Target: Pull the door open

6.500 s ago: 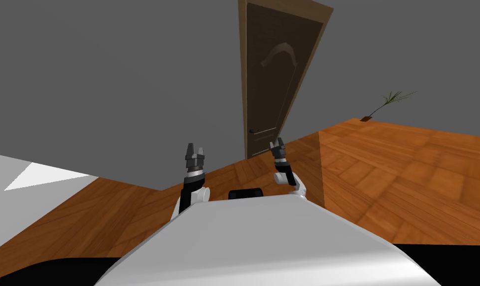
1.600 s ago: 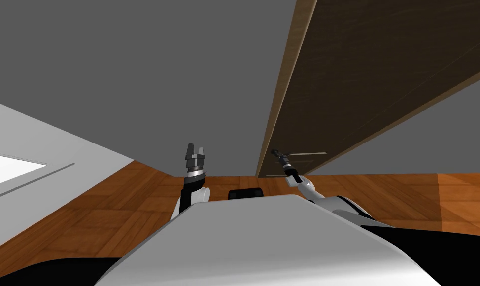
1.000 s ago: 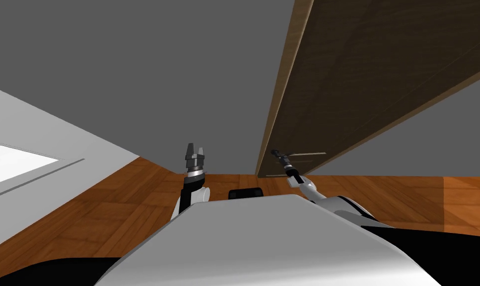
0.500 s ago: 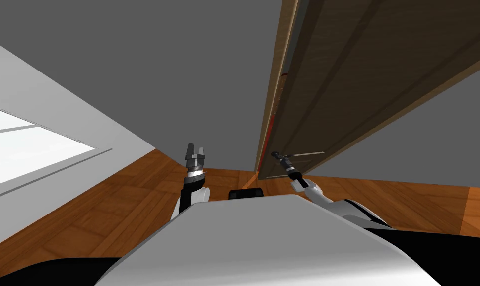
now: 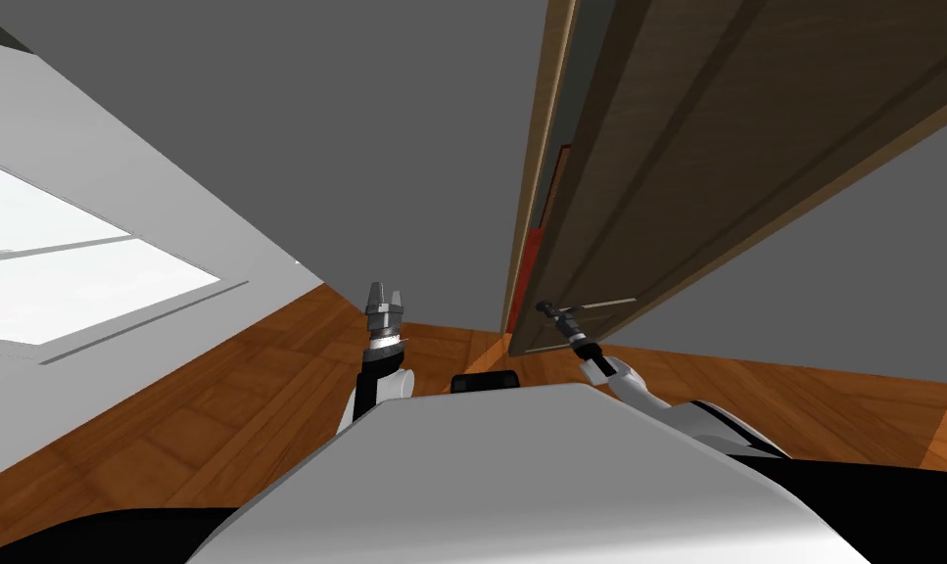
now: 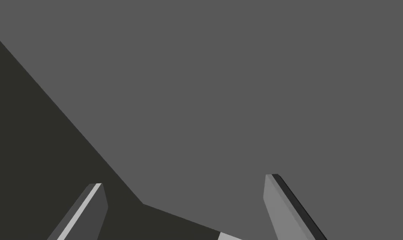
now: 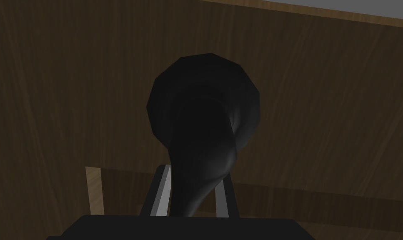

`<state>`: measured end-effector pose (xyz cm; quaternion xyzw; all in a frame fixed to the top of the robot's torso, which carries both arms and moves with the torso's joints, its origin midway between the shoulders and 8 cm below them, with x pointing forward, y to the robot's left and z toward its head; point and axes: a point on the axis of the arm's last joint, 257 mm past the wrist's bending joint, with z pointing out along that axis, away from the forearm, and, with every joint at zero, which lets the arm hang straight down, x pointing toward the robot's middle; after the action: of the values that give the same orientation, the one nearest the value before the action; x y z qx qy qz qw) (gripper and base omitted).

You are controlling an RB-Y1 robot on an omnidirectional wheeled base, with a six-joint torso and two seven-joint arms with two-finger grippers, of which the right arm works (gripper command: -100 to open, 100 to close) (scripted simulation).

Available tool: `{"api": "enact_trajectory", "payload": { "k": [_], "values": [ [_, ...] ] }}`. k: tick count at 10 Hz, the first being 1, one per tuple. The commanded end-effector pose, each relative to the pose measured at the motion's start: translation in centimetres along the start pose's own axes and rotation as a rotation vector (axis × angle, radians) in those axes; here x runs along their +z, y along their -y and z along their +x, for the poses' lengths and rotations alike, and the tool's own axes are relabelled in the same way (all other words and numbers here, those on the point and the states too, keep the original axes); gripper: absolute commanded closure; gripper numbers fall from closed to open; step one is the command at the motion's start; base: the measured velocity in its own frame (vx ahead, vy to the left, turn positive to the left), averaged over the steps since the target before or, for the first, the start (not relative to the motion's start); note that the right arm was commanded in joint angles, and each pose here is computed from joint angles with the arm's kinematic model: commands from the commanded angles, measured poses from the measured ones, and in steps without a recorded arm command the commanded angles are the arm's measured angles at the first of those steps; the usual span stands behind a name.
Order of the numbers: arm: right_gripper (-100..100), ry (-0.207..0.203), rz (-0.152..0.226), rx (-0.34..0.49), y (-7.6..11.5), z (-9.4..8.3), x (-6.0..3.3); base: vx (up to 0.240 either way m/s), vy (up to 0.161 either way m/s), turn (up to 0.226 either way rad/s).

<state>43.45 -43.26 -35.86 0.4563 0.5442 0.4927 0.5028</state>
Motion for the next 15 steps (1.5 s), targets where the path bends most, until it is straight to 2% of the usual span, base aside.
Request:
{"api": "enact_trajectory", "payload": {
  "k": [1,8,9,10,15],
  "values": [
    [100,-0.008,-0.005,-0.002,0.0,-0.2,-0.53,-0.105,-0.027,0.047],
    [100,-0.072,-0.016,-0.005,-0.2,-1.1,-4.54,-0.145,-0.067,0.124],
    [100,-0.066,-0.012,-0.004,0.0,-0.8,-4.11,-0.074,-0.03,0.028],
    [100,-0.075,-0.011,-0.002,0.1,-1.0,-5.11,-0.145,-0.1,0.181],
    [100,-0.096,-0.017,-0.004,0.0,-1.7,-7.54,-0.227,-0.103,0.203]
  ]
}}
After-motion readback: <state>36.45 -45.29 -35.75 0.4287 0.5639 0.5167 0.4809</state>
